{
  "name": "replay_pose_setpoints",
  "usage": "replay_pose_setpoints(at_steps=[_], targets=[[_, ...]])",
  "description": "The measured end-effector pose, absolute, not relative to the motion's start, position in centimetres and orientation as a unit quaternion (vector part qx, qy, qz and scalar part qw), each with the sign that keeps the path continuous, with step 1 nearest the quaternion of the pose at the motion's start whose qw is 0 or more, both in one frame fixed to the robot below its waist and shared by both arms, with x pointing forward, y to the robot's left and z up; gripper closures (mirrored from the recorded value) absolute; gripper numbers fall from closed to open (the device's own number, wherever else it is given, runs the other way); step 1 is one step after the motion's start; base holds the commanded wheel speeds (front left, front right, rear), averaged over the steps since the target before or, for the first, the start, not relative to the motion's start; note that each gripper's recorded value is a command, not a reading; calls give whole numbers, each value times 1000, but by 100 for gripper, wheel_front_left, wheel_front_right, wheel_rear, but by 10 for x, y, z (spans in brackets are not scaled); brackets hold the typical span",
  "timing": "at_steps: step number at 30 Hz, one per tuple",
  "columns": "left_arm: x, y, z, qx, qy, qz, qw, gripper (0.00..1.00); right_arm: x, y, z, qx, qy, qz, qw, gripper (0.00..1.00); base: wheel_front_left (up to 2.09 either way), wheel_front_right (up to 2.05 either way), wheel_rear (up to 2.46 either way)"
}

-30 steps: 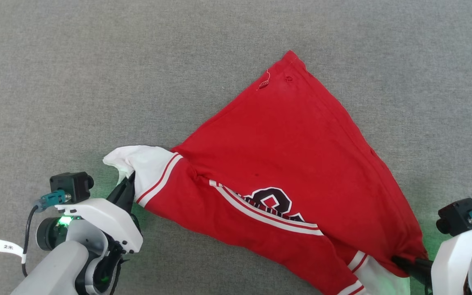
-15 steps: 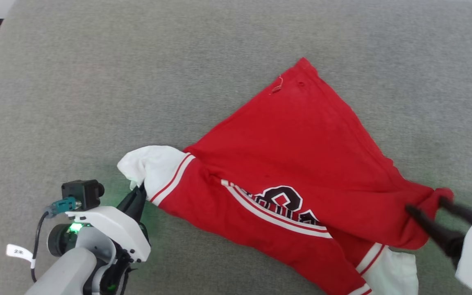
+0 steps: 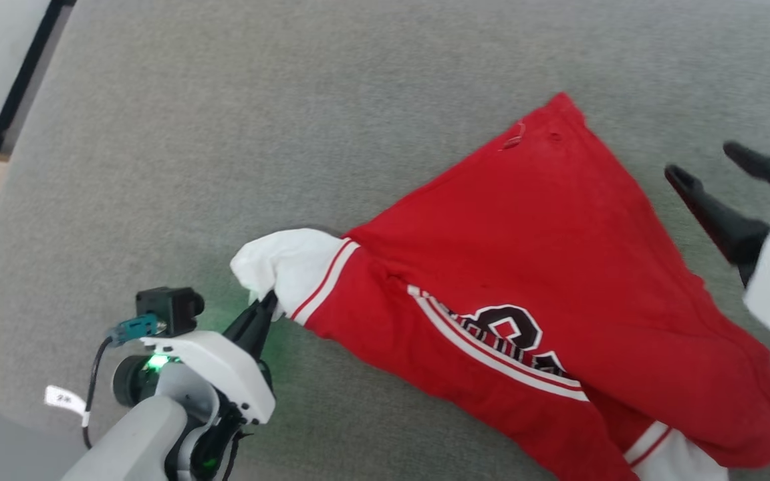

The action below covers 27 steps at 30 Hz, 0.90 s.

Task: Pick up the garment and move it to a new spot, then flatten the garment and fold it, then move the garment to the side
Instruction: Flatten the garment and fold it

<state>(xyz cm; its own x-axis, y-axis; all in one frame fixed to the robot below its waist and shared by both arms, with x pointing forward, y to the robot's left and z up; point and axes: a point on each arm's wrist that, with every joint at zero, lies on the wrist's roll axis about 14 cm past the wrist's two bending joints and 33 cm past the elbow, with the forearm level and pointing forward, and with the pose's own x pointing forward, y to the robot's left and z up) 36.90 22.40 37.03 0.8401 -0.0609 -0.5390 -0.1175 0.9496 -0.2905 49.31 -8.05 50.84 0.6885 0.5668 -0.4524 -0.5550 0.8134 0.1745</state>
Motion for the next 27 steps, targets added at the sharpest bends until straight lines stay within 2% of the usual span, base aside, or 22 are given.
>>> replay_pose_setpoints(at_steps=[6, 13, 20, 27], targets=[[370, 224, 370, -161, 282, 19, 946, 100, 535, -44, 493, -15, 259, 341, 903, 0, 0, 0, 0], [369, 225, 368, -167, 283, 25, 944, 100, 564, -10, 442, -45, 333, 363, 869, 0, 0, 0, 0], [360, 234, 362, -172, 286, 44, 942, 100, 566, 4, 385, -75, 420, 364, 828, 0, 0, 0, 0], [355, 240, 356, -174, 290, 55, 939, 100, 562, 0, 362, -92, 497, 356, 786, 0, 0, 0, 0]])
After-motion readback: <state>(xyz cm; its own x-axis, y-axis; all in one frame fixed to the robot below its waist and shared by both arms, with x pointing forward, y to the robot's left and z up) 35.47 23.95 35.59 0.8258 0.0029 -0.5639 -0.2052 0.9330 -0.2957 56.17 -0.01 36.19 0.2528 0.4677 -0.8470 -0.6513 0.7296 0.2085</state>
